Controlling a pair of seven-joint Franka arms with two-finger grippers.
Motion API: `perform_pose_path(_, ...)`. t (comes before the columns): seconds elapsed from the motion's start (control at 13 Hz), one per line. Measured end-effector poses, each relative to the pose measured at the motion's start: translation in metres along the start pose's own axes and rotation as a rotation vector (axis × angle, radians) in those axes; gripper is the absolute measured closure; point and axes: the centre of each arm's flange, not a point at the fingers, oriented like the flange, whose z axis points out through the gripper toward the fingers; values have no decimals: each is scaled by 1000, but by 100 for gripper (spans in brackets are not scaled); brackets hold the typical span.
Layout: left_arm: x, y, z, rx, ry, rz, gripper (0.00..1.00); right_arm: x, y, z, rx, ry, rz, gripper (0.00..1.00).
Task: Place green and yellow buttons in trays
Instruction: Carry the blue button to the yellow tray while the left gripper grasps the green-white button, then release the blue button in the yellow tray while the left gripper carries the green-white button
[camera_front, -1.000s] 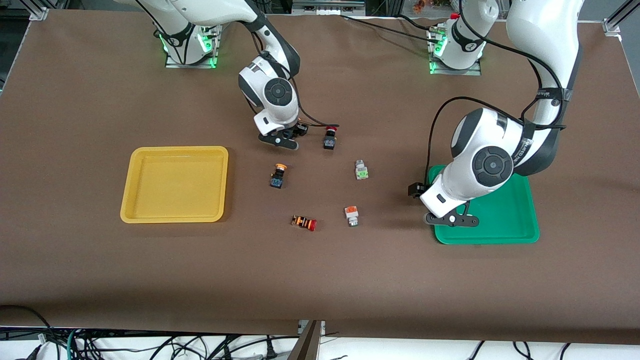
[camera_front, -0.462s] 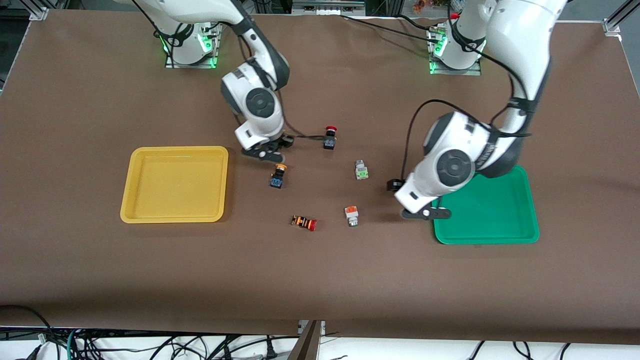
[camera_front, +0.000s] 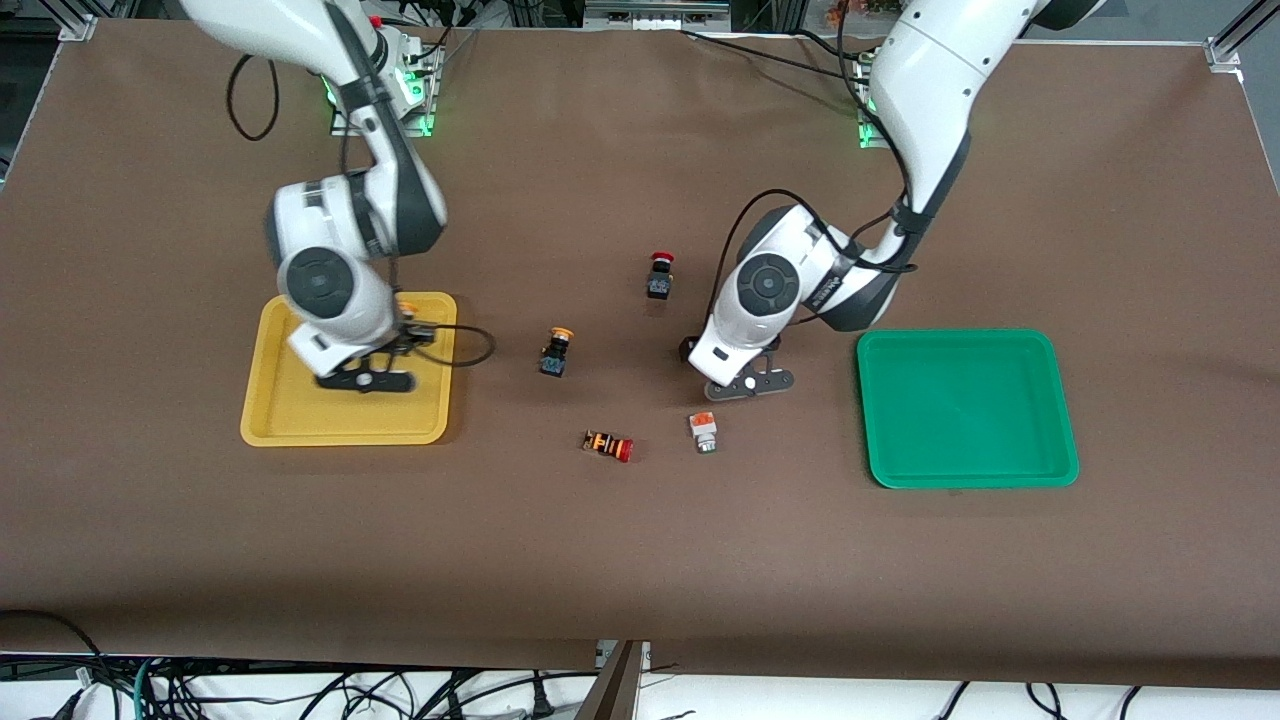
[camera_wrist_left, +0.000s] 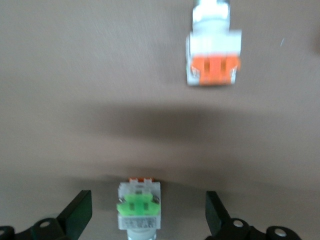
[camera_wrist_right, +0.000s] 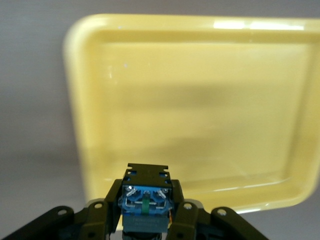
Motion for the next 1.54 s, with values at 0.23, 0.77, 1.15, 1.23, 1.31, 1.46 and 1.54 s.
perform_pose_path(0.23,-13,-2,17,26,-26,12,9,15,80,42,3,-70,-24,59)
perform_pose_path(0.77,-14,-10,17,76,-65,58,59,28,123,92,-7,-74,-11,59)
perform_pose_path(1.15,48,-107,-57,142,-146,261,59,35,126,102,-14,-36,-44,45)
perform_pose_path(1.23,62,-132,-68,164,-142,316,59,37,125,100,-14,-30,-58,37)
perform_pose_path(1.31,77,-158,-75,190,-134,376,59,41,121,94,-12,-28,-75,26)
perform_pose_path(1.46,100,-201,-79,238,-131,500,59,48,99,69,-3,-55,-121,5)
perform_pose_path(1.54,108,-217,-78,257,-139,555,59,50,80,52,2,-65,-150,0)
